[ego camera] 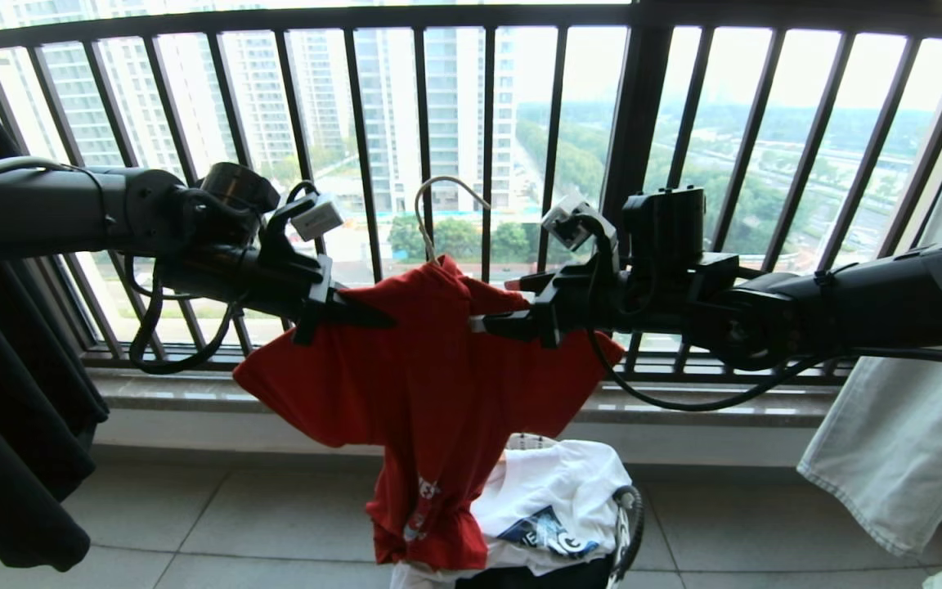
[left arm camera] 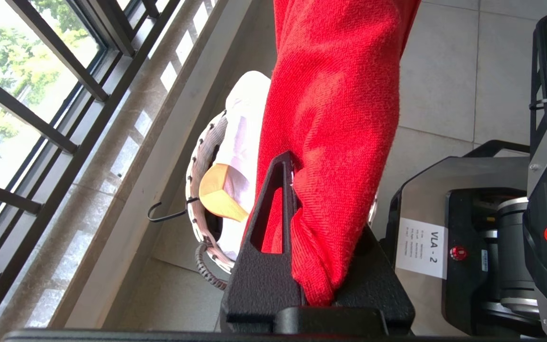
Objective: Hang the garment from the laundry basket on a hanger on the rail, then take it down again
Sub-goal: Hang the clothes rack on the clothesline
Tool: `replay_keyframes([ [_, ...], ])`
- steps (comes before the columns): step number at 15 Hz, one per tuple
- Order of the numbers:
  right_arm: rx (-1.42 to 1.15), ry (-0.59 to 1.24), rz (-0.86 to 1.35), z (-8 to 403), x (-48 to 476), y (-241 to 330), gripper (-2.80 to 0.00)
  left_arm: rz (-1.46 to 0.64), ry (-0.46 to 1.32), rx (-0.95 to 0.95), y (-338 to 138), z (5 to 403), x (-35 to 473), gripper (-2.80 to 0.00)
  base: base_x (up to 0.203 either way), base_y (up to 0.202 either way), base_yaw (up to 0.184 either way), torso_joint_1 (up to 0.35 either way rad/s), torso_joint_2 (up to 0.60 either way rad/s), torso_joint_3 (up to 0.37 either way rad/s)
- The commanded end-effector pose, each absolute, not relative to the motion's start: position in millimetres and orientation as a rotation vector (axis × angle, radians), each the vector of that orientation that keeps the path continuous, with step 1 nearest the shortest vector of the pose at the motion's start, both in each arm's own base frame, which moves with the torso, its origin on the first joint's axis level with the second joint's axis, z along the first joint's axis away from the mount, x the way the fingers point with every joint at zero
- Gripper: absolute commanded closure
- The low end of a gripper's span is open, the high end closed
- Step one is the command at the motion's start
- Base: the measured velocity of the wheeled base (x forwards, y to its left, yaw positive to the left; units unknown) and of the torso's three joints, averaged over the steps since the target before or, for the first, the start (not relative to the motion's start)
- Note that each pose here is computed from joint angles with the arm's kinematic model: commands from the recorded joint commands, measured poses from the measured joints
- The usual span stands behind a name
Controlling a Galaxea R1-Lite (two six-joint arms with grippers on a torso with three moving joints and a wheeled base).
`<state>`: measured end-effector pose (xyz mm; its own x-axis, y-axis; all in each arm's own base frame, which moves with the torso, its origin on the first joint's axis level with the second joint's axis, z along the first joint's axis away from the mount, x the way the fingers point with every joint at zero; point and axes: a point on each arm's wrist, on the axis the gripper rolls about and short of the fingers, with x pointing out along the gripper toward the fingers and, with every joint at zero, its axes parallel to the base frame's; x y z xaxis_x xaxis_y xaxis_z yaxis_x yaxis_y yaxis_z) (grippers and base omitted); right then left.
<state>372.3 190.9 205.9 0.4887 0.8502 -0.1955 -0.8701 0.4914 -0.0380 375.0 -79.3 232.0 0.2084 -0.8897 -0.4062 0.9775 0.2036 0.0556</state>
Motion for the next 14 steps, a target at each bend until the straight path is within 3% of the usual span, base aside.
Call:
replay_keyframes([
  [1, -0.145, 0.152, 1.024, 208.1, 373.6, 190.1, -2.8, -1.336, 0.322, 0.321, -79.2, 222.8, 379.8, 0.0, 0.0, 0.0, 0.0, 0.0, 0.0, 0.0],
  [11, -0.16, 0.061, 0.944, 251.5, 342.8, 172.0, -2.8, -1.283, 0.271, 0.278, -59.3, 244.3, 373.6, 0.0, 0.0, 0.0, 0.0, 0.0, 0.0, 0.0],
  [12, -0.158, 0.049, 0.943, 257.6, 335.9, 169.4, 0.0, -1.281, 0.266, 0.28, -58.6, 247.1, 371.4, 0.0, 0.0, 0.0, 0.0, 0.0, 0.0, 0.0],
  [14, -0.132, 0.027, 0.965, 271.5, 314.8, 173.9, 0.0, -1.272, 0.279, 0.26, -56.2, 251.0, 364.4, 0.0, 0.0, 0.0, 0.0, 0.0, 0.0, 0.0],
])
